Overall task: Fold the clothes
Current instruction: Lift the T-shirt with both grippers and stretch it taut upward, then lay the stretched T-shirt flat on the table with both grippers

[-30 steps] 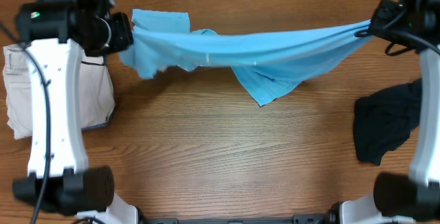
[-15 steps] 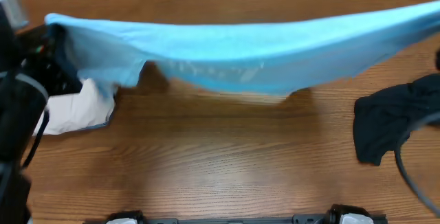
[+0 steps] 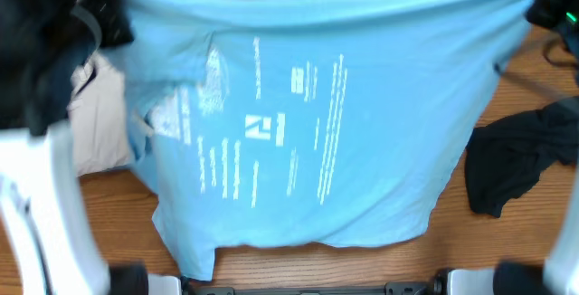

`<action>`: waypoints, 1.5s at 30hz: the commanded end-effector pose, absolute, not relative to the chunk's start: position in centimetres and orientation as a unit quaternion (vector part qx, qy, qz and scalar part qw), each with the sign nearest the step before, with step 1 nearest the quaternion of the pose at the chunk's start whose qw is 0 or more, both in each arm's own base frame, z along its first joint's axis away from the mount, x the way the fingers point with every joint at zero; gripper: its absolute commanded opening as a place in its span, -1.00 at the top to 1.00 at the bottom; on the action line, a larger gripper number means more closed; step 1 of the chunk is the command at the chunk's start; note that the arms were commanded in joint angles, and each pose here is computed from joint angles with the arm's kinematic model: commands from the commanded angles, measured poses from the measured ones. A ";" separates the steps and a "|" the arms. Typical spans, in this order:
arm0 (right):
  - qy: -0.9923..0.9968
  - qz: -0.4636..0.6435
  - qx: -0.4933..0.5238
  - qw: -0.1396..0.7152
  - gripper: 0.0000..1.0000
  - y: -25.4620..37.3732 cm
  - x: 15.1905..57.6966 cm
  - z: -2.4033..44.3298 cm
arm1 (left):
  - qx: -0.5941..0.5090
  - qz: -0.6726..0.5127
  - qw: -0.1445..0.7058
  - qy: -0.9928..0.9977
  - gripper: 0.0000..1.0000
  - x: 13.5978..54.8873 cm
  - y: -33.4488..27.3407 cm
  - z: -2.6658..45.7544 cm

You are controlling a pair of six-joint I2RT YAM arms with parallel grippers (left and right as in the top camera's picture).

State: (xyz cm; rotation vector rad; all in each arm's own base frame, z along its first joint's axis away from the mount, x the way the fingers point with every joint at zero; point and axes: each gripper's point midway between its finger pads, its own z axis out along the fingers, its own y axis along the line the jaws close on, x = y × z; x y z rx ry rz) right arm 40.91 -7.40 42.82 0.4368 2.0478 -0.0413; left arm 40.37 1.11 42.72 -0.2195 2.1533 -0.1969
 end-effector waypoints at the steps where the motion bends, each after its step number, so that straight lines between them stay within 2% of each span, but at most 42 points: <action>1: 0.867 -0.025 0.186 0.462 0.92 -8.5 46.6 37.4 | -0.076 -0.130 0.446 0.882 0.92 47.9 0.1 38.0; 4: 0.858 -0.007 0.189 0.478 0.92 -8.7 50.4 35.8 | -0.059 -0.190 0.494 0.846 0.92 53.7 -1.1 38.0; 7: 0.829 0.014 0.216 0.516 0.92 -8.8 51.1 38.3 | -0.072 -0.260 0.553 0.788 0.92 56.0 -1.4 42.0; 10: 0.797 0.013 0.217 0.563 0.92 -9.3 50.1 43.2 | -0.053 -0.295 0.625 0.721 0.92 55.5 -1.1 48.8; 12: 0.767 -0.002 0.221 0.603 0.92 -10.4 48.2 48.2 | -0.035 -0.281 0.669 0.688 0.92 53.1 -0.1 54.2; 14: 0.760 -0.007 0.223 0.610 0.92 -10.9 47.0 49.8 | -0.028 -0.262 0.671 0.693 0.92 51.6 0.4 55.5; 16: 0.770 -0.013 0.225 0.596 0.92 -11.1 46.3 49.3 | -0.028 -0.250 0.648 0.719 0.92 50.5 0.3 54.5; 18: 0.798 -0.022 0.222 0.560 0.92 -11.0 45.7 47.1 | -0.034 -0.243 0.598 0.763 0.92 49.8 0.0 51.4; 22: 0.861 -0.029 0.232 0.451 0.92 -10.8 44.5 40.3 | -0.035 -0.237 0.448 0.861 0.92 47.6 -1.9 42.5; 23: 0.889 -0.032 0.236 0.392 0.92 -10.6 43.8 36.5 | -0.025 -0.227 0.369 0.901 0.92 46.0 -2.9 38.3; 28: 0.938 -0.054 0.243 0.242 0.92 -10.6 41.1 26.7 | 0.001 -0.182 0.149 0.972 0.92 42.2 -5.0 27.1; 33: 0.958 -0.066 0.244 0.136 0.92 -10.3 38.3 18.6 | 0.024 -0.177 -0.003 0.984 0.92 40.4 -7.6 18.3; 38: 0.965 -0.072 0.244 0.062 0.92 -9.9 35.2 13.1 | 0.026 -0.162 -0.131 0.978 0.92 37.2 -8.5 11.3; 45: 0.961 -0.074 0.266 -0.012 0.92 -10.7 31.1 9.4 | 0.021 -0.124 -0.243 0.962 0.92 32.0 -7.6 6.5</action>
